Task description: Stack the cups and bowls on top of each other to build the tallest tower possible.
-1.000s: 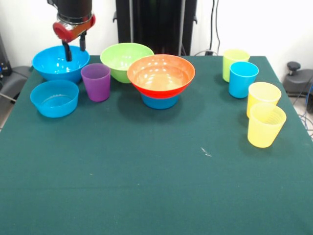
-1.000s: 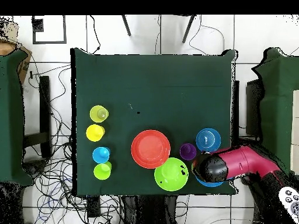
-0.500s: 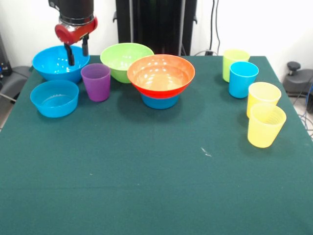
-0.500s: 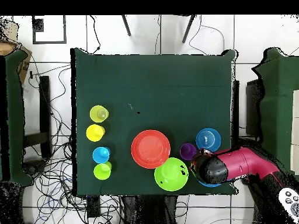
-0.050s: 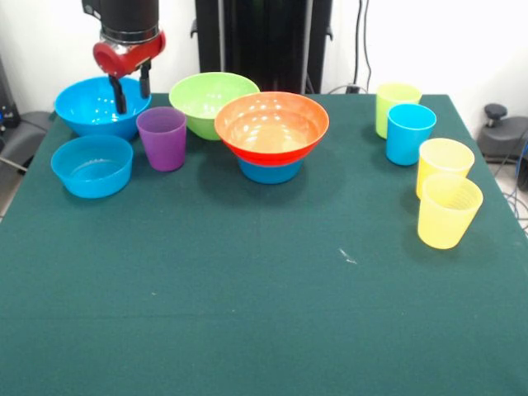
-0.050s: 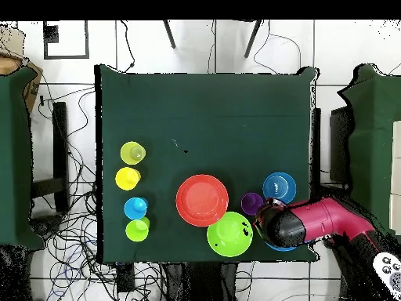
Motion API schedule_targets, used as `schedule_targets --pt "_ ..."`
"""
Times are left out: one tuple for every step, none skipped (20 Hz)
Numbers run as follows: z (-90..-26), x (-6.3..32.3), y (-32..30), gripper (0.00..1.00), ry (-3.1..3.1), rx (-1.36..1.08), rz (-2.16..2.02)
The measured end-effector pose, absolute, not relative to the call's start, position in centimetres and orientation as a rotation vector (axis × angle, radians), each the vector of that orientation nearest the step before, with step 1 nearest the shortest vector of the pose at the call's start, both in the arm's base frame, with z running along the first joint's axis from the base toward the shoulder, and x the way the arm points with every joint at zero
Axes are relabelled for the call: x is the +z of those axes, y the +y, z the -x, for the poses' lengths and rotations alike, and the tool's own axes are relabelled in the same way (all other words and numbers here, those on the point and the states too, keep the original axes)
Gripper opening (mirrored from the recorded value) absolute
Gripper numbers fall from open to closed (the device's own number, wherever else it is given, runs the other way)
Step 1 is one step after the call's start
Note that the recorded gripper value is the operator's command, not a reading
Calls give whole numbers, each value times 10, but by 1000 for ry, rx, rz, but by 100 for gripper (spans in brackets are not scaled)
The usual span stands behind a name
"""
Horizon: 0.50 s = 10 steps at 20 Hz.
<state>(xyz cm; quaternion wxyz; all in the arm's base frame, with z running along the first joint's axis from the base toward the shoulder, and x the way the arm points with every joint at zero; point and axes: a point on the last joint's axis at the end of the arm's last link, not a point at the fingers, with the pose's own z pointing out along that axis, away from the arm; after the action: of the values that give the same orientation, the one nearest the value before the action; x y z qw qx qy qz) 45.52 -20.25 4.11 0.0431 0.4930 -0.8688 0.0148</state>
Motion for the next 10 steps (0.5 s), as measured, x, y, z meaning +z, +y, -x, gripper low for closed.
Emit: schedule_targets --pt "-456 41 -202 100 -2659 46 -1510" --pt "-457 41 -201 100 -2664 50 -1516" --pt "-457 41 -201 100 -2665 50 -1517" --pt "-457 40 -200 100 -2666 51 -1520" --pt "-458 40 -199 100 -2668 51 -1523" --pt "-458 39 -198 100 -2669 49 -1526" --pt "-458 38 -197 100 -2670 47 -1530" --pt "-458 38 -196 100 -2672 46 -1532" --pt "-458 36 -193 100 -2675 41 -1537" --pt "-458 35 -193 100 -2677 38 -1538"
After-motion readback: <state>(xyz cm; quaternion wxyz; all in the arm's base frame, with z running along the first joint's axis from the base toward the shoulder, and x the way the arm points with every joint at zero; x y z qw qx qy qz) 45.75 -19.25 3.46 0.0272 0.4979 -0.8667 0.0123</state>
